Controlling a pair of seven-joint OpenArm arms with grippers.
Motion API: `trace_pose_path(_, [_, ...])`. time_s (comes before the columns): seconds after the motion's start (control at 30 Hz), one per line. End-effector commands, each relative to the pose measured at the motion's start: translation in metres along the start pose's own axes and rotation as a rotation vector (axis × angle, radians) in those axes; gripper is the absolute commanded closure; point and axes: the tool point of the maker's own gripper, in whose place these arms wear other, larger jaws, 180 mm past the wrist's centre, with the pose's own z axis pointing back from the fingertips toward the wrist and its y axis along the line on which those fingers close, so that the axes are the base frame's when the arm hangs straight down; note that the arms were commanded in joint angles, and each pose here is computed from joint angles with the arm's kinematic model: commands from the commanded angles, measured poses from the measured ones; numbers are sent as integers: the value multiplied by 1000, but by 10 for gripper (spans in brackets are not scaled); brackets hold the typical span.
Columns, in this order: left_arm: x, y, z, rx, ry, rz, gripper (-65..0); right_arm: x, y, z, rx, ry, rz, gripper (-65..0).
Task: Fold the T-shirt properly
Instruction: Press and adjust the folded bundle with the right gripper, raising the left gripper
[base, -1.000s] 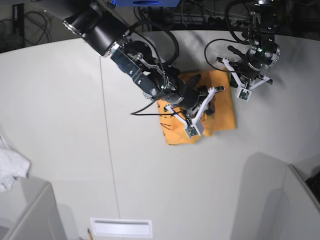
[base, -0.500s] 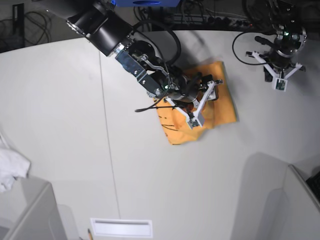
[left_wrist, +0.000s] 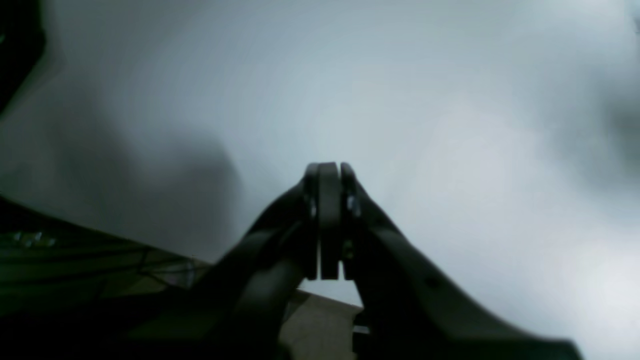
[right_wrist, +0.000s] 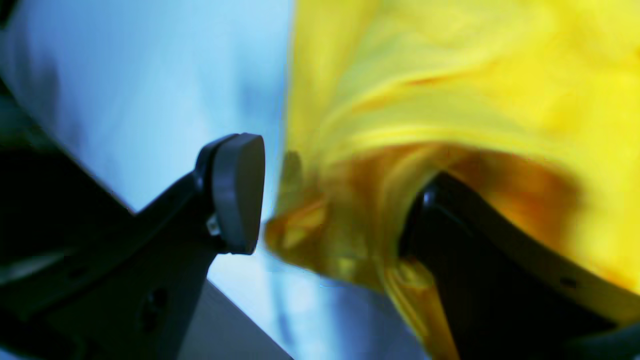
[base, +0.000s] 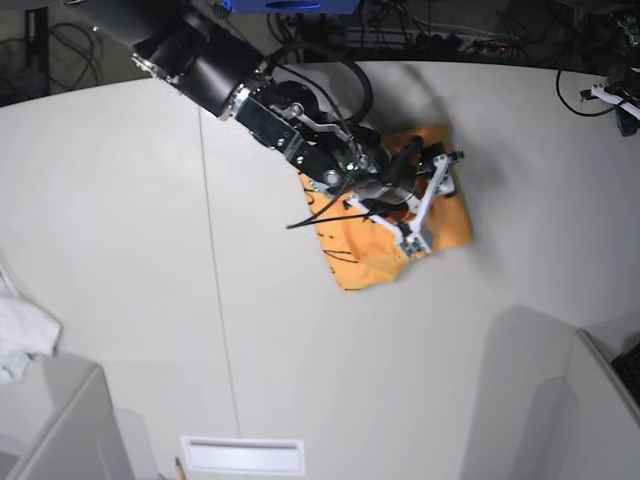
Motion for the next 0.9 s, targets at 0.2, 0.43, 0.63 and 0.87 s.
trace_pose_path(0.2, [-13, 9, -5, 6, 24, 36, 0, 9, 43, -2, 60, -30, 104, -354])
trace_pose_path(0.43, [-21, 12, -9, 8, 46, 53, 0, 13, 86, 2, 124, -47, 322, -354])
trace_pose_path(0.63, [-11, 12, -12, 10, 20, 56, 0, 36, 125, 59, 252, -157, 402, -354])
trace_pose_path(0.87, [-10, 15, -11, 13, 21, 47, 0, 51, 60, 88, 126, -84, 225, 0])
